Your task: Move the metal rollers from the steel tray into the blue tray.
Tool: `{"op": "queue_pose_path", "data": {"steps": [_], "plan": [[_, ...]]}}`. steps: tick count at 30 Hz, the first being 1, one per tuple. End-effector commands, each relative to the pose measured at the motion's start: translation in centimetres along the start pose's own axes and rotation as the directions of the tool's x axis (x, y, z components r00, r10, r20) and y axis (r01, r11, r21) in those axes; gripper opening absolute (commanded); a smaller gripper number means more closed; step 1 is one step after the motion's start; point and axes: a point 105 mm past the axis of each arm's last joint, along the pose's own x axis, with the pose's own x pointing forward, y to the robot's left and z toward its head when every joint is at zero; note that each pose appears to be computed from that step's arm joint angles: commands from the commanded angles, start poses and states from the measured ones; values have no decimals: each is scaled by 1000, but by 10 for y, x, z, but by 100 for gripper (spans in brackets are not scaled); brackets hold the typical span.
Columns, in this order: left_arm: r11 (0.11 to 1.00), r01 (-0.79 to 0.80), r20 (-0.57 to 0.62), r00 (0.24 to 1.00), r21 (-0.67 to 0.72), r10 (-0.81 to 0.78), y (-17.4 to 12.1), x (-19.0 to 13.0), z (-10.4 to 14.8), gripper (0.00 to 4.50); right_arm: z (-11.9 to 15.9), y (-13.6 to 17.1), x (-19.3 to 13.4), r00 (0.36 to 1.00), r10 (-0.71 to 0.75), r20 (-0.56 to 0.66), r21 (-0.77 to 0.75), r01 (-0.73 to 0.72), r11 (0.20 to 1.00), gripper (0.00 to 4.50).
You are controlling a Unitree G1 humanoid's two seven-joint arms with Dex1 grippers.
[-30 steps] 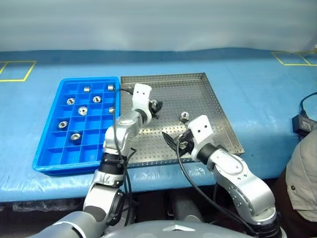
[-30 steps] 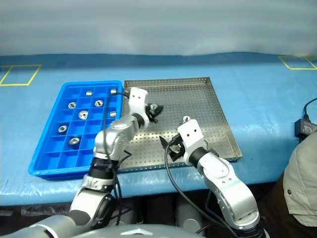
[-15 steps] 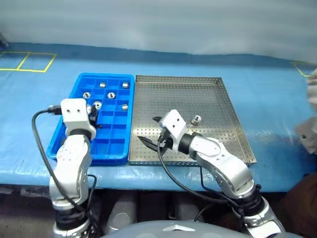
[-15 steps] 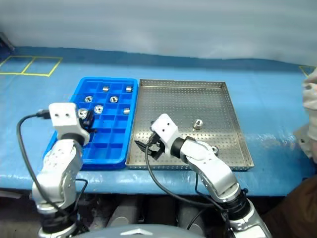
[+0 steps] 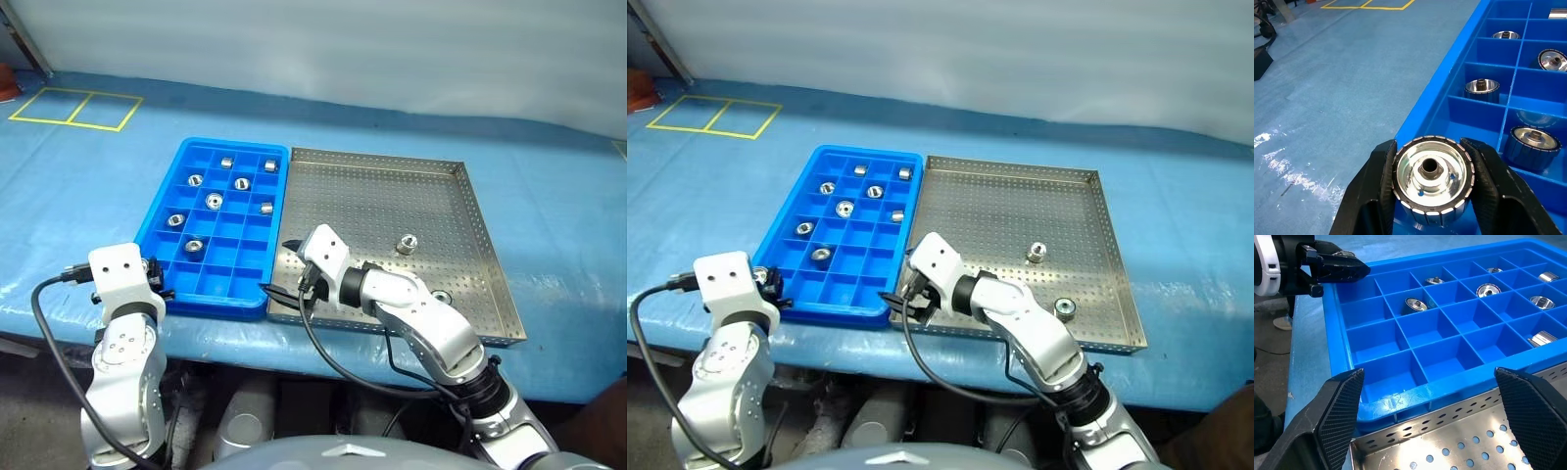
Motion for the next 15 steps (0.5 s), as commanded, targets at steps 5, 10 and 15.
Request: {"op": "queue_pose_path", "data": {"steps": [5, 10, 15], "plan": [[1000, -5, 74, 997, -21, 6, 0, -1, 20, 297, 7, -6, -15, 997, -66, 37, 3, 66, 998, 450], [993, 112, 190, 977, -48, -101, -24, 2, 45, 428, 5, -21, -34, 980, -196, 29, 50, 194, 980, 450], [917, 399, 251, 889, -12, -383, -74, -5, 58, 428, -5, -47, -61, 915, -402, -32, 73, 403, 912, 450]]}}
